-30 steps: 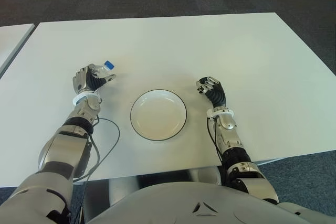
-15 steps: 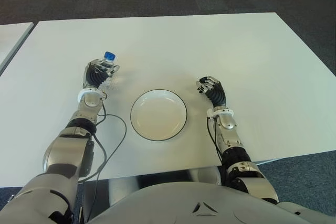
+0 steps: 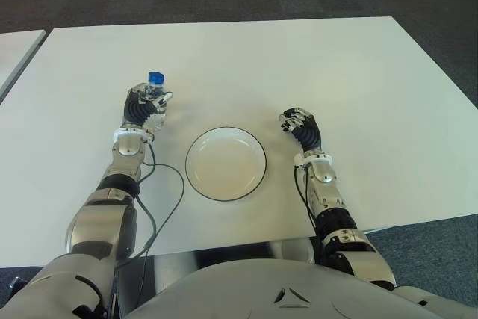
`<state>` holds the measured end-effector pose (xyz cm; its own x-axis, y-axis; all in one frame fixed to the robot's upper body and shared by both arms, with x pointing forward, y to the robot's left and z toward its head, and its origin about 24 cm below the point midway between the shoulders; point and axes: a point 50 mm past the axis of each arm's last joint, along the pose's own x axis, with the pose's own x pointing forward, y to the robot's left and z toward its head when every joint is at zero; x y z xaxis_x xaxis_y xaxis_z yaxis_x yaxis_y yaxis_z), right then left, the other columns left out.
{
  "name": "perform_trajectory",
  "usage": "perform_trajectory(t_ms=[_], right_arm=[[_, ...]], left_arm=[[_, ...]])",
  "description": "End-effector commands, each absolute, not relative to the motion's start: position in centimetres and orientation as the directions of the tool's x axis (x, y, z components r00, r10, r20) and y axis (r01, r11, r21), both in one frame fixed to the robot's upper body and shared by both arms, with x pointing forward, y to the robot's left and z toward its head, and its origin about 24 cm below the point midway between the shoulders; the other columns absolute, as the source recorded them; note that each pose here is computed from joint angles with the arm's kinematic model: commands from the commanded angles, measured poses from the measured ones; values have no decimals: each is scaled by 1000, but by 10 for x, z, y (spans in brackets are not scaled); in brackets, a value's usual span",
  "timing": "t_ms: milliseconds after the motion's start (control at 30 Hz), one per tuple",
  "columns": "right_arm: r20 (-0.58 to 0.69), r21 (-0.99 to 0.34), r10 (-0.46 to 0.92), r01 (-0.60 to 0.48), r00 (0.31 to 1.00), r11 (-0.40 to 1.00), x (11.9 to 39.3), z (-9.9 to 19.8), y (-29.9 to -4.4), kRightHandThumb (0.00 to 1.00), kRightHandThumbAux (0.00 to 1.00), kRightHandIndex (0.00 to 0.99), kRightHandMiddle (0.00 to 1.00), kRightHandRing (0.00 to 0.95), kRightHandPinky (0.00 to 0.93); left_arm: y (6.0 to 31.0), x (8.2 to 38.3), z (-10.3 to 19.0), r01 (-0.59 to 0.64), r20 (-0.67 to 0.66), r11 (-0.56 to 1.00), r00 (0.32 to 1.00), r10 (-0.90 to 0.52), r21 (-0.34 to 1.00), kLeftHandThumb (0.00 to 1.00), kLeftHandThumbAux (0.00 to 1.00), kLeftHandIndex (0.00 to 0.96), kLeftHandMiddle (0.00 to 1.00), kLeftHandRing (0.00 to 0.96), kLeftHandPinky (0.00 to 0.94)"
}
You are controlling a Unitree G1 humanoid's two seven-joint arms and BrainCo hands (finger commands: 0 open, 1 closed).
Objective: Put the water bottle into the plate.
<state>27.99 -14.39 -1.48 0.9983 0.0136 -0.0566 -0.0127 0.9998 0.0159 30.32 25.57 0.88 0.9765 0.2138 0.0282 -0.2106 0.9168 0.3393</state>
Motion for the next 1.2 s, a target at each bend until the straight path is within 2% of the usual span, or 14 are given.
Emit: perform_trajectory(t_ms=[33,133,300,433,600,800,967,1100,1200], right_arm=[[-128,27,8,-5,992,1000,273,-27,-144,707,730,427,535,554,551],[-128,25,8,-5,992,1000,273,-27,-144,707,730,427,536,555,555],[-130,25,8,-4,992,1000,273,-27,-144,708,730,428,537,554,552],[-130,24,7,-4,991,1000,273,-28,-144,707,730,428,539,556,557],[-129,18,10,-7,992,1000,273,-28,-144,707,730,428,542,558,557],[-130,18,10,-8,991,1000,273,-28,-144,707,730,427,538,555,549],[-129,19,8,-6,992,1000,273,-28,-144,707,730,427,537,554,549],[-124,19,10,-7,992,1000,273,-27,-144,707,730,427,537,553,548],[-125,21,11,-9,992,1000,273,-27,-144,707,730,427,538,553,546]], left_arm=[[252,304,21,-213,115,929,976,186,304,951,650,394,505,515,521],[249,303,28,-210,175,926,971,161,313,952,650,395,507,513,502],[240,298,40,-205,260,917,959,117,343,951,650,393,506,514,586],[215,282,60,-191,371,892,928,29,410,950,651,389,504,515,646],[200,276,69,-197,409,827,911,-44,527,949,653,385,502,516,752],[191,273,67,-183,410,753,903,-125,632,949,653,383,500,517,764],[181,267,69,-190,425,642,875,-232,743,948,653,382,501,518,701],[174,261,71,-204,431,591,860,-272,780,948,653,383,505,518,511],[168,256,73,-198,419,557,856,-302,806,949,652,384,509,517,472]])
